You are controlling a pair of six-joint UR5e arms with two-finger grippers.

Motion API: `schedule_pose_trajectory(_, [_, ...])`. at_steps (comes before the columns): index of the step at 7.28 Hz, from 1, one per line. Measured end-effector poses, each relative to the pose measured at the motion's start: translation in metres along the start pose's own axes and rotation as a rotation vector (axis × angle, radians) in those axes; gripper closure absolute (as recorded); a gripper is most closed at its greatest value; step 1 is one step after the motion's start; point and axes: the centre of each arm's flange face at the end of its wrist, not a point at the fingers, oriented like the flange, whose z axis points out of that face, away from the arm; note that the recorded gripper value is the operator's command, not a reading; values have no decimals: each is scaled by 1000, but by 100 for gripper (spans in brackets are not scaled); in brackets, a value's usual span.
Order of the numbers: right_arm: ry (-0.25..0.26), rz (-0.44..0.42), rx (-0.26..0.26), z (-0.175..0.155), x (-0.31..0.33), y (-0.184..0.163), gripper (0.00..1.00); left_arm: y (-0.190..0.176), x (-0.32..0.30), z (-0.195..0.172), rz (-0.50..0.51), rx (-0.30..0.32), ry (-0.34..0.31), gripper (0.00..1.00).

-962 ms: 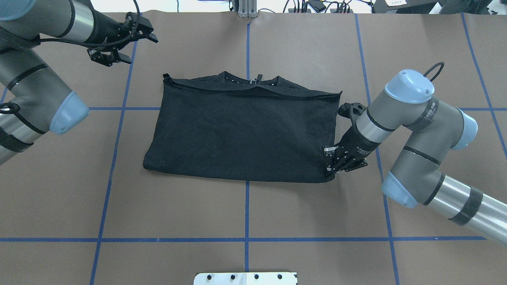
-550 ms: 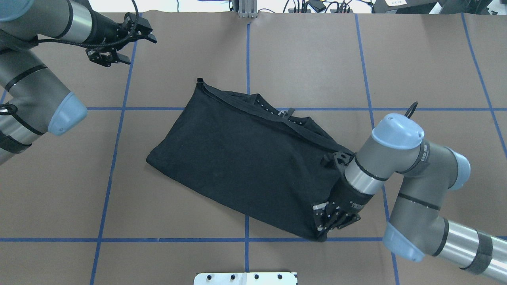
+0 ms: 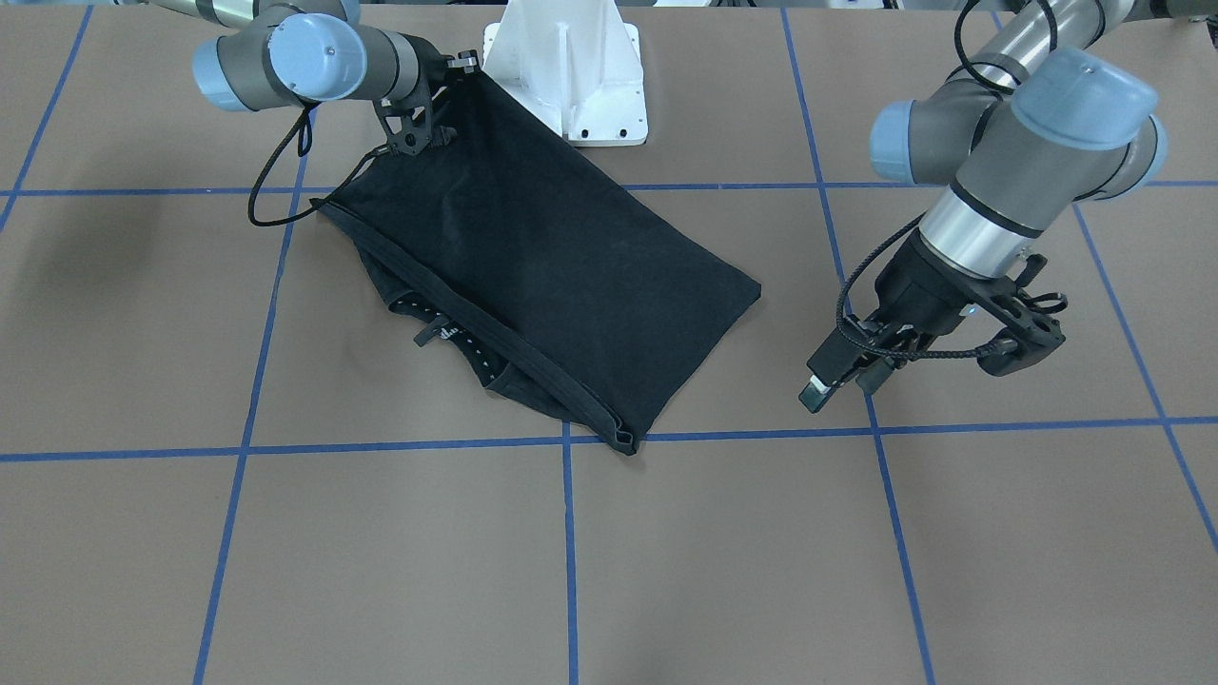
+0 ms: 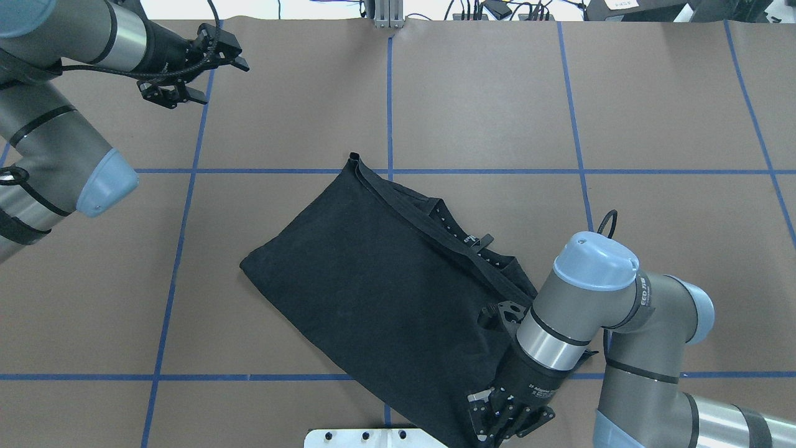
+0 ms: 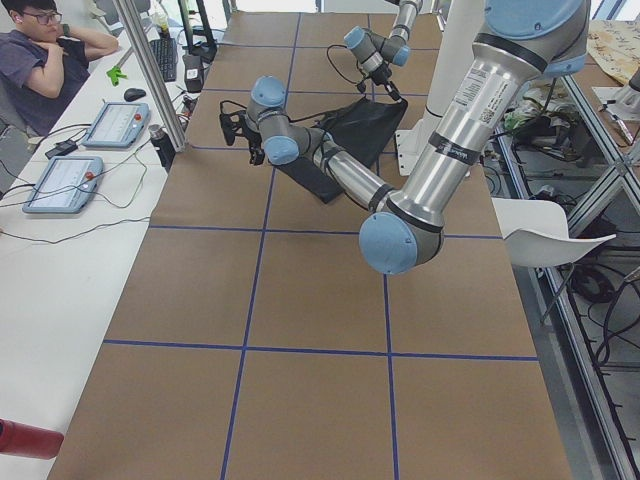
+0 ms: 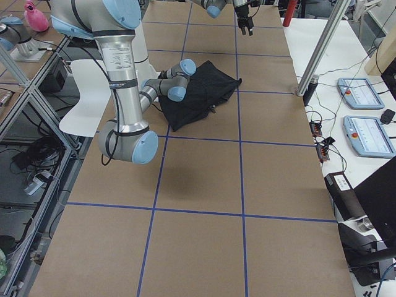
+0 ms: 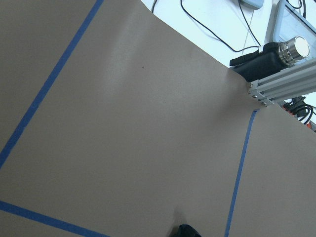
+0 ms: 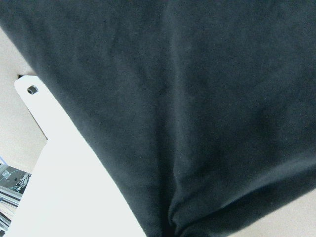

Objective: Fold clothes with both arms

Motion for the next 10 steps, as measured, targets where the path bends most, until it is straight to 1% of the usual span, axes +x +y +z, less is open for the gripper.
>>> schedule_pose_trajectory(1, [-17,19,29,-23,3,-10,0,6,1,3,5,-9,0,0])
schedule_pose_trajectory(2, [-40,43,90,-56,9,-25,0,18,3,12,14,-30,-2,0])
schedule_pose_trajectory(4, [-86,71,241,-128,20,-49,0,47,1,30,30,-76,-14,0])
schedule_pose_trajectory(5, [-104,70,331,-157,18,-58,0,64,-8,41,35,-106,-27,0])
schedule_pose_trajectory(6, [-113,71,411,-178,17,-64,0,85,-19,49,41,-140,-39,0])
schedule_pose_trajectory(7, [-117,75,464,-190,17,-69,0,106,-34,55,45,-169,-56,0])
schedule_pose_trajectory(8, [-119,78,491,-196,17,-71,0,118,-53,59,42,-187,-81,0])
schedule_pose_trajectory(10, [-122,79,506,-200,16,-72,0,135,-86,69,33,-215,-136,0])
